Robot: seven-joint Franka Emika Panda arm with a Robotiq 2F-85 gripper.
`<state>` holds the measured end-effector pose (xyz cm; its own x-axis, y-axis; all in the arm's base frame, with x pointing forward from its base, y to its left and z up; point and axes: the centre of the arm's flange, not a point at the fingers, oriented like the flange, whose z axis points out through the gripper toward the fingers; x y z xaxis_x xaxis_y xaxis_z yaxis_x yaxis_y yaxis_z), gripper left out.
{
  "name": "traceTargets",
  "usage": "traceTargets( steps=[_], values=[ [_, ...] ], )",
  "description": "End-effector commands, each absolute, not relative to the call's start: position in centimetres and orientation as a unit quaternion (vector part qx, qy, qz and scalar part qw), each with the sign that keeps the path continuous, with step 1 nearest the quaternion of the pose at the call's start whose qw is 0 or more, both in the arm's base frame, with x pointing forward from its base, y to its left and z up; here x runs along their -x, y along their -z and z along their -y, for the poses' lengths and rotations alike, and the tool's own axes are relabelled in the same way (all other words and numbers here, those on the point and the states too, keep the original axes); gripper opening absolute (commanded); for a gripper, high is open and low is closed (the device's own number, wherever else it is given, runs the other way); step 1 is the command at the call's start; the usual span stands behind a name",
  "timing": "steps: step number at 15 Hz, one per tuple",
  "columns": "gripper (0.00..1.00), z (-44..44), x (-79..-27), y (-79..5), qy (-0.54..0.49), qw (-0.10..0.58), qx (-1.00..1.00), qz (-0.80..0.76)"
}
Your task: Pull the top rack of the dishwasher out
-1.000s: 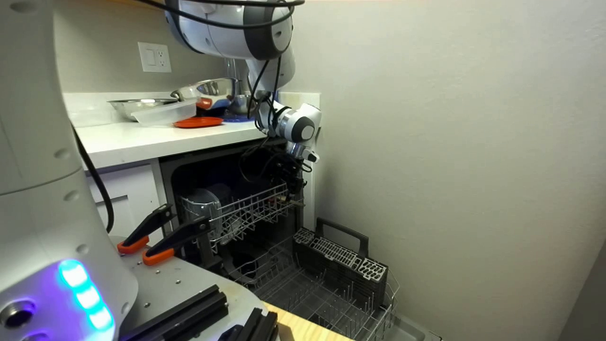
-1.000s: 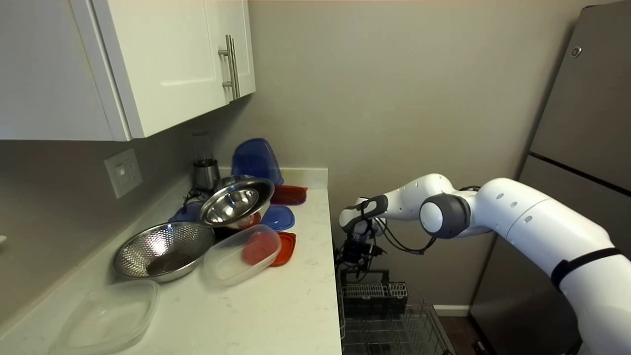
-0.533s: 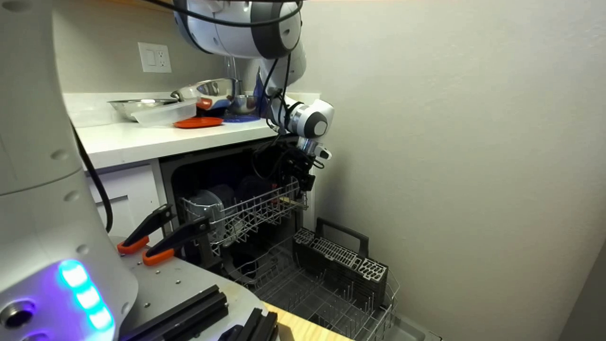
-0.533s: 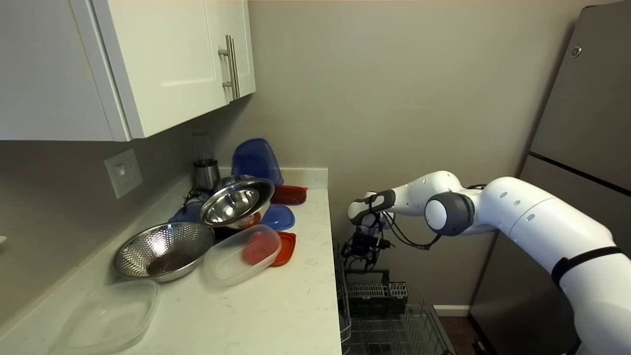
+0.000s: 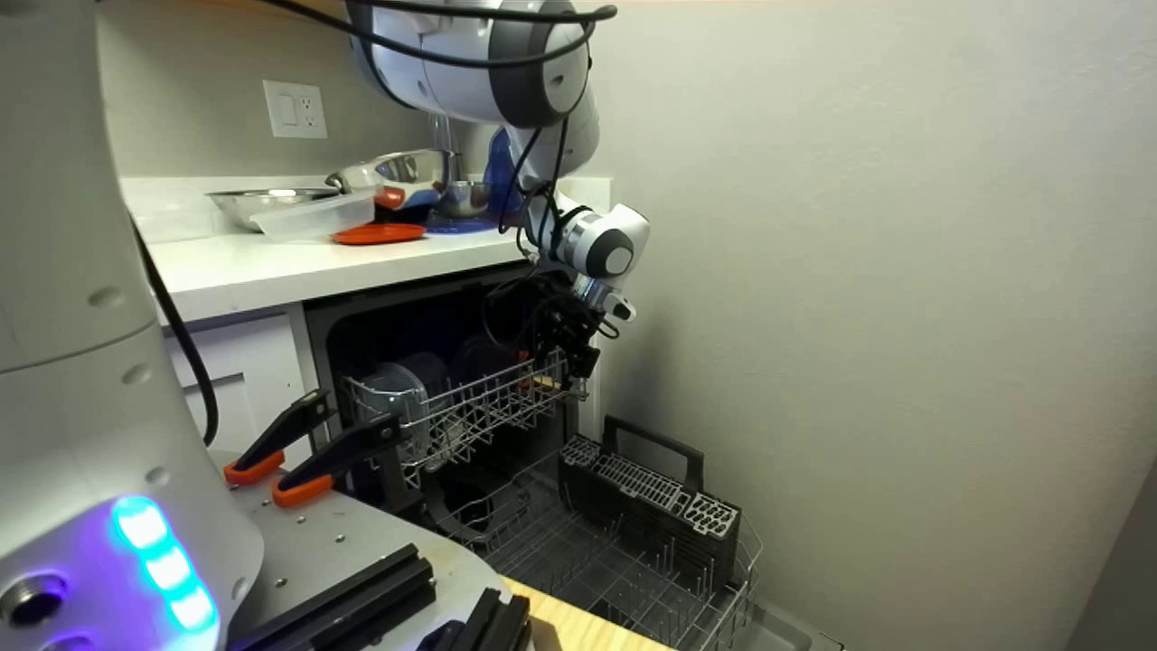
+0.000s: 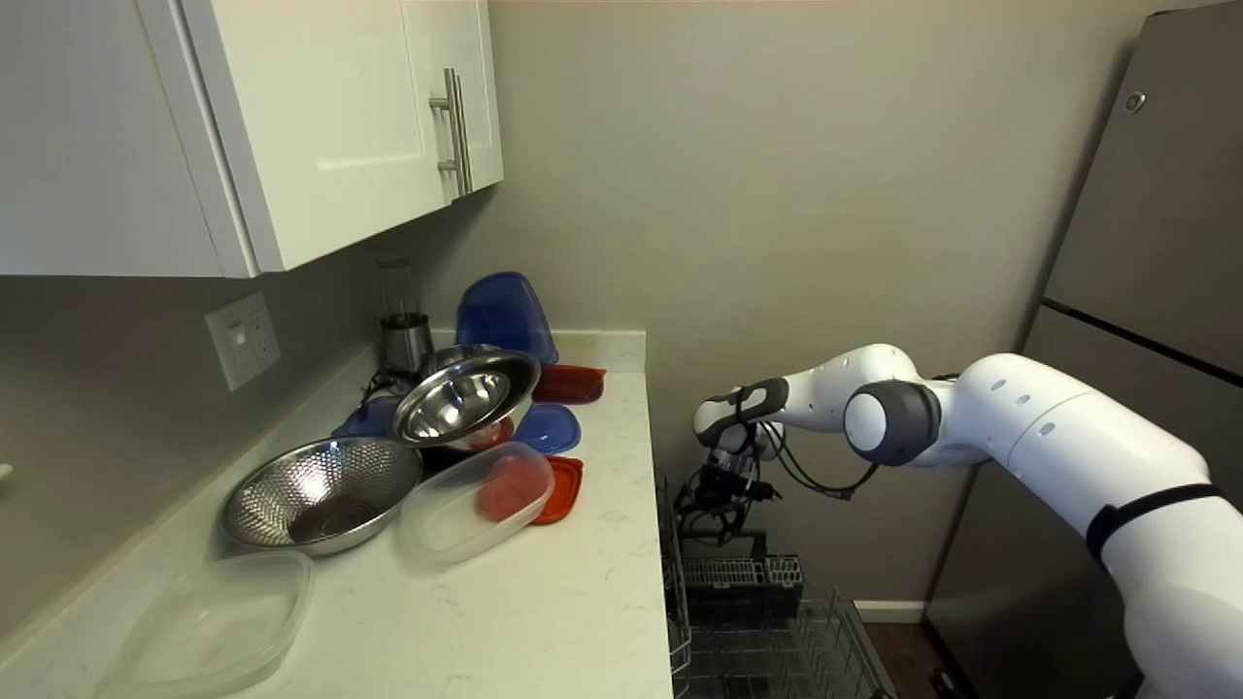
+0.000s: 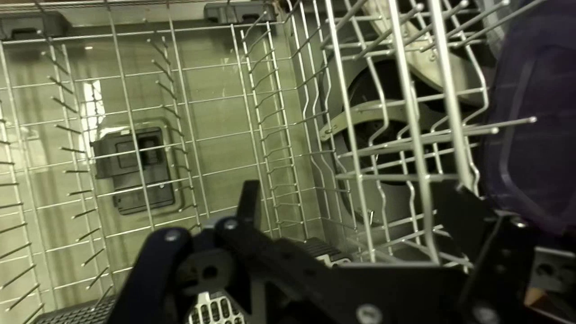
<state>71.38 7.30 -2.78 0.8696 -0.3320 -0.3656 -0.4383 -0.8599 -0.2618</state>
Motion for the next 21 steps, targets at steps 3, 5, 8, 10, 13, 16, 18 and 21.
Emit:
traceTargets(
  steps=[3,5,8,10,13,16,18,21],
  values=[
    [1.00,-8.3,-71.8,0.3,-0.152,0.204,0.948,-0.191],
    [1.00,-8.9,-72.3,-0.5,-0.146,0.208,0.949,-0.186],
    [1.00,-10.3,-72.9,-0.5,-0.150,0.227,0.945,-0.183],
    [1.00,-11.4,-73.0,0.3,-0.156,0.230,0.944,-0.178],
    [1.00,-12.5,-73.1,2.0,-0.155,0.231,0.944,-0.176],
    [1.00,-12.5,-73.9,4.1,-0.136,0.216,0.948,-0.188],
    [1.00,-12.3,-74.2,4.9,-0.126,0.203,0.952,-0.193],
    [1.00,-11.7,-74.3,4.8,-0.111,0.188,0.956,-0.196]
  ],
)
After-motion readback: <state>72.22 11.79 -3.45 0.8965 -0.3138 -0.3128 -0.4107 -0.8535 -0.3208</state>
